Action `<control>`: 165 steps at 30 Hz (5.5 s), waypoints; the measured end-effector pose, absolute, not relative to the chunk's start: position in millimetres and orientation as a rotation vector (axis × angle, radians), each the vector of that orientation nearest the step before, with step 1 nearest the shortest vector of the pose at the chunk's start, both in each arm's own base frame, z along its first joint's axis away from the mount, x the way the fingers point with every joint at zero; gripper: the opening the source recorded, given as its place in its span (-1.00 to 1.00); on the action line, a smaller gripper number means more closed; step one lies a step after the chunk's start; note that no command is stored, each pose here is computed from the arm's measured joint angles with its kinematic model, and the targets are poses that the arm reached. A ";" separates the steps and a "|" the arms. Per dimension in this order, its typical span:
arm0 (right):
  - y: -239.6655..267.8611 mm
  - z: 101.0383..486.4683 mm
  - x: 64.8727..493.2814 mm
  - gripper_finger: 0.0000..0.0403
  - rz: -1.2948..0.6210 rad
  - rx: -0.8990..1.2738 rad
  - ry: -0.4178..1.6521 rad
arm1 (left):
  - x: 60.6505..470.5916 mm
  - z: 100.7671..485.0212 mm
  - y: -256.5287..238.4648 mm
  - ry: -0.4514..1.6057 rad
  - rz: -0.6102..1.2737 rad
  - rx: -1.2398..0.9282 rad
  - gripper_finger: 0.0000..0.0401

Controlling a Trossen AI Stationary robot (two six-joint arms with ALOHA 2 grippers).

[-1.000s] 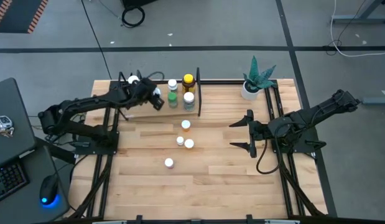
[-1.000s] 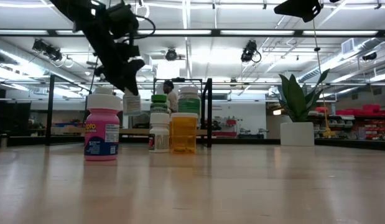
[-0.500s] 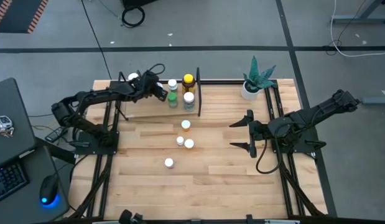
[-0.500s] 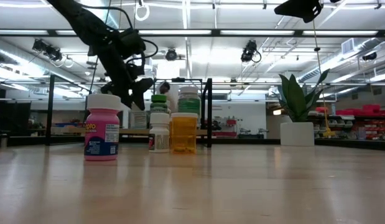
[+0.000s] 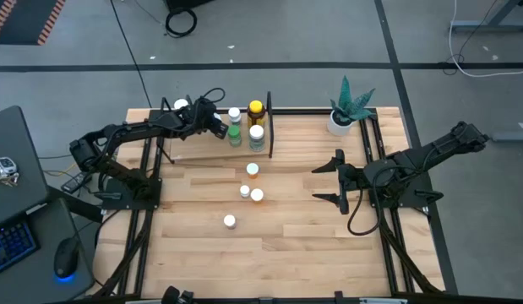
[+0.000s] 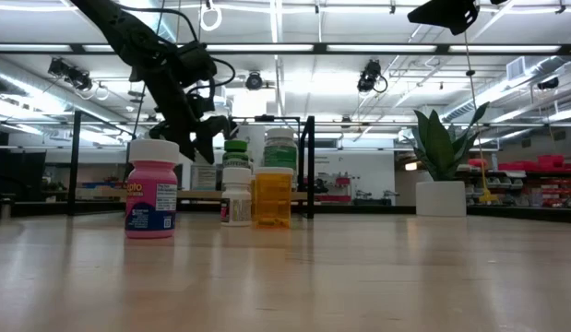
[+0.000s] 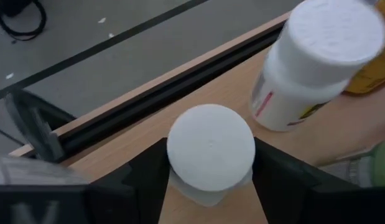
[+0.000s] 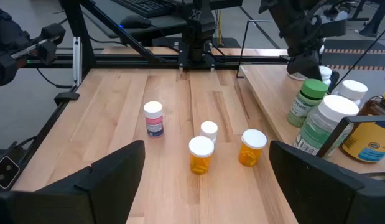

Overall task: Pick and place medicine bottles onto shelf by color
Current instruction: Put the white and blue pill bottle on the shelf, then put the pink pill bottle on the shelf

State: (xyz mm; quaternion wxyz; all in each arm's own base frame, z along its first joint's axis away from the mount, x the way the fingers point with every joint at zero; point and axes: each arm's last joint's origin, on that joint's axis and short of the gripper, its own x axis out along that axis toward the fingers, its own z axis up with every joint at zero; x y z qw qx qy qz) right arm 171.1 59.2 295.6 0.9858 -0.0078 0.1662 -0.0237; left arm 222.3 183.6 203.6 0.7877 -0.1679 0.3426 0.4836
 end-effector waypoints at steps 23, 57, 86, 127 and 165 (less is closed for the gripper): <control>59.2 295.5 171.1 0.75 -0.048 -0.015 0.334 | 226.8 254.5 105.6 0.652 0.823 -0.219 0.46; 59.5 299.6 172.7 0.75 -0.041 -0.035 0.292 | 247.6 204.4 -102.3 0.984 -0.063 -0.084 0.60; 59.6 299.7 172.8 0.75 -0.042 -0.027 0.291 | 266.8 179.1 -109.5 0.957 -0.015 0.009 0.14; 59.4 298.6 172.4 0.75 -0.042 -0.035 0.302 | 246.2 216.4 70.4 0.929 0.726 -0.126 -0.08; 59.4 298.7 172.4 0.75 -0.042 -0.031 0.301 | 232.9 224.9 133.0 0.912 0.818 -0.223 0.46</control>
